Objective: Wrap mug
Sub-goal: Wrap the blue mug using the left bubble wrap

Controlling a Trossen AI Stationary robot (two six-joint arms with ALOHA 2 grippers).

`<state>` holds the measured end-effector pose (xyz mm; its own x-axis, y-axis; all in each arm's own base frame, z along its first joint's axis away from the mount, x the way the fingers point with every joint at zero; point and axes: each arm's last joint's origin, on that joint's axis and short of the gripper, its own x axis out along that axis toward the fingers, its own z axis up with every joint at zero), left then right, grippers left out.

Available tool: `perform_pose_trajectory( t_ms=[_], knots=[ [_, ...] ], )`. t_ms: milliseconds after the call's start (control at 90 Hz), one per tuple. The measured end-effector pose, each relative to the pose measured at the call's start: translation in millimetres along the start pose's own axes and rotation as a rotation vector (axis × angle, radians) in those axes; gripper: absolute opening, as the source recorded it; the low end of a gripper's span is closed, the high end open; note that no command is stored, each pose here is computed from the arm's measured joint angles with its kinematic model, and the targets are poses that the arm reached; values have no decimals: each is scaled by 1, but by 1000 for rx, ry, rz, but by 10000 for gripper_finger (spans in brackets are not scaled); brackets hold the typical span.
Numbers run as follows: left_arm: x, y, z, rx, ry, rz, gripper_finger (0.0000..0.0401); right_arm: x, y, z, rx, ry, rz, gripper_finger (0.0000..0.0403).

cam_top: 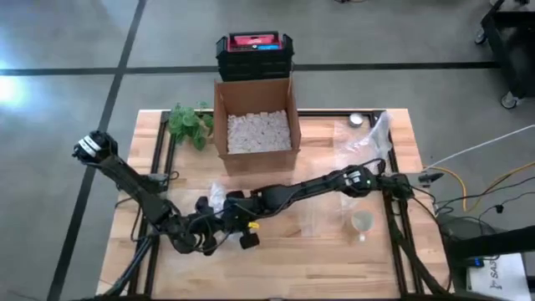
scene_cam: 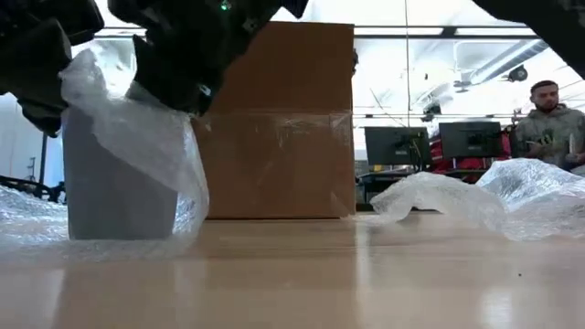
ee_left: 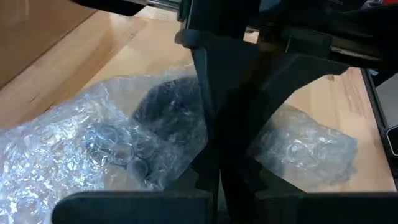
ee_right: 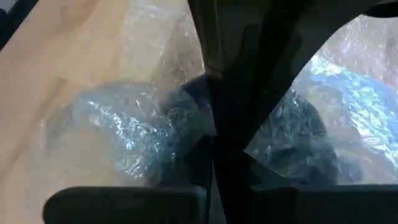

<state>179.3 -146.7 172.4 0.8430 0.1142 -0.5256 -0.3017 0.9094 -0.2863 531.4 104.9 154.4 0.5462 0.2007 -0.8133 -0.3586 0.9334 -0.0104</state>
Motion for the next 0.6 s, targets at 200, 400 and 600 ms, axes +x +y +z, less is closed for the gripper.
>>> perform_pose_trajectory(
  t_ms=[200, 400, 600],
  knots=[
    [-1, -2, 2, 27, -1, -2, 0, 2, -6, -2, 23, 4, 5, 2],
    [0, -2, 2, 21, 0, -5, 0, -27, -5, 7, -10, 3, -11, 2],
    [0, -2, 2, 21, 1, -7, 0, -62, -13, 22, -15, -65, -66, 2]
  ],
)
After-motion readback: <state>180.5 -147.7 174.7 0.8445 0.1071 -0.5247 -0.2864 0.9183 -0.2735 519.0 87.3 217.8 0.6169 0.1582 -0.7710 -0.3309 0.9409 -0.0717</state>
